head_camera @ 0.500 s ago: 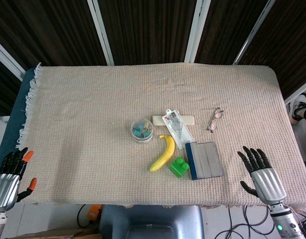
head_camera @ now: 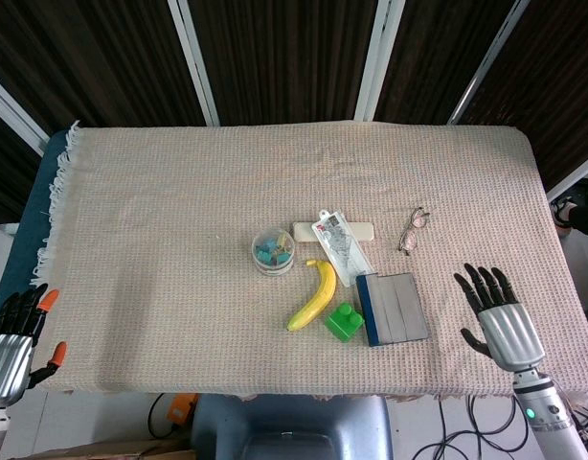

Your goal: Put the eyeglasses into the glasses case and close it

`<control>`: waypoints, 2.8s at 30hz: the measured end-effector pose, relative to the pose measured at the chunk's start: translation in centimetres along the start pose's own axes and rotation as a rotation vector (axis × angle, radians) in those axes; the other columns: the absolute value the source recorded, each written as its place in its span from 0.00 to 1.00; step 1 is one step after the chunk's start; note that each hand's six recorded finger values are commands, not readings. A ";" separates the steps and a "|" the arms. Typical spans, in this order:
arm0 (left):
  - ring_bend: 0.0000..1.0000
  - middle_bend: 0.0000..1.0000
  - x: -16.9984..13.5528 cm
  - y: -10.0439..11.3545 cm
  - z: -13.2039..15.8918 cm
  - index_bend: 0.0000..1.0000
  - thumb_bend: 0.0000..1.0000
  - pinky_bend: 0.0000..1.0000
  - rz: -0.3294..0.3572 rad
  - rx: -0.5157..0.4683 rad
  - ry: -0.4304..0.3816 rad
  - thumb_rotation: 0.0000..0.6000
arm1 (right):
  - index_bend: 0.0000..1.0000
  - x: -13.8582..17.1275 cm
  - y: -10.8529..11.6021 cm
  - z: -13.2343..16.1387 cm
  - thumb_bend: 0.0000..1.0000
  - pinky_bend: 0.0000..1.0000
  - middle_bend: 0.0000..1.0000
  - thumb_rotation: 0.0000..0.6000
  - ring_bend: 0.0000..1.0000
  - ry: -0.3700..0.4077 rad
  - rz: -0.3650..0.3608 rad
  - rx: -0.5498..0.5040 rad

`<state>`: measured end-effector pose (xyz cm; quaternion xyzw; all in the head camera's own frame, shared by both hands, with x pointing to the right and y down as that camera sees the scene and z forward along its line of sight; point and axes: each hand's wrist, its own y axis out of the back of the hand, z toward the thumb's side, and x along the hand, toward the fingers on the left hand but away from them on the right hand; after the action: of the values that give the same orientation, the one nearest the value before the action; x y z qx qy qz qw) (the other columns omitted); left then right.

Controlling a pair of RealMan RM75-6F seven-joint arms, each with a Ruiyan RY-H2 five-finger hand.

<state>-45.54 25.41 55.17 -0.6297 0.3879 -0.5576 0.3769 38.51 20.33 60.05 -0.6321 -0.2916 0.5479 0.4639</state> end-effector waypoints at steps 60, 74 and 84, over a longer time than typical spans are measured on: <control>0.00 0.00 1.6 -0.6 -0.7 0.00 0.38 0.03 -0.026 0.011 0.044 1.00 | 0.46 -25.2 -8.7 2.9 0.37 0.00 0.00 1.00 0.00 0.115 0.272 0.762; 0.00 0.00 1.6 -0.7 -0.3 0.00 0.38 0.03 -0.029 0.013 0.031 1.00 | 0.52 -23.2 -8.6 -0.7 0.37 0.00 0.00 1.00 0.00 0.090 0.293 0.757; 0.00 0.00 1.6 -0.7 -0.1 0.00 0.38 0.03 -0.032 0.014 0.020 1.00 | 0.56 -22.1 -8.6 -1.9 0.37 0.00 0.02 1.00 0.00 0.079 0.301 0.730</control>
<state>-45.44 24.28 56.48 -0.6276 0.3776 -0.5726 0.3683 36.44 3.92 77.09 -0.4820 0.0363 0.6528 0.5833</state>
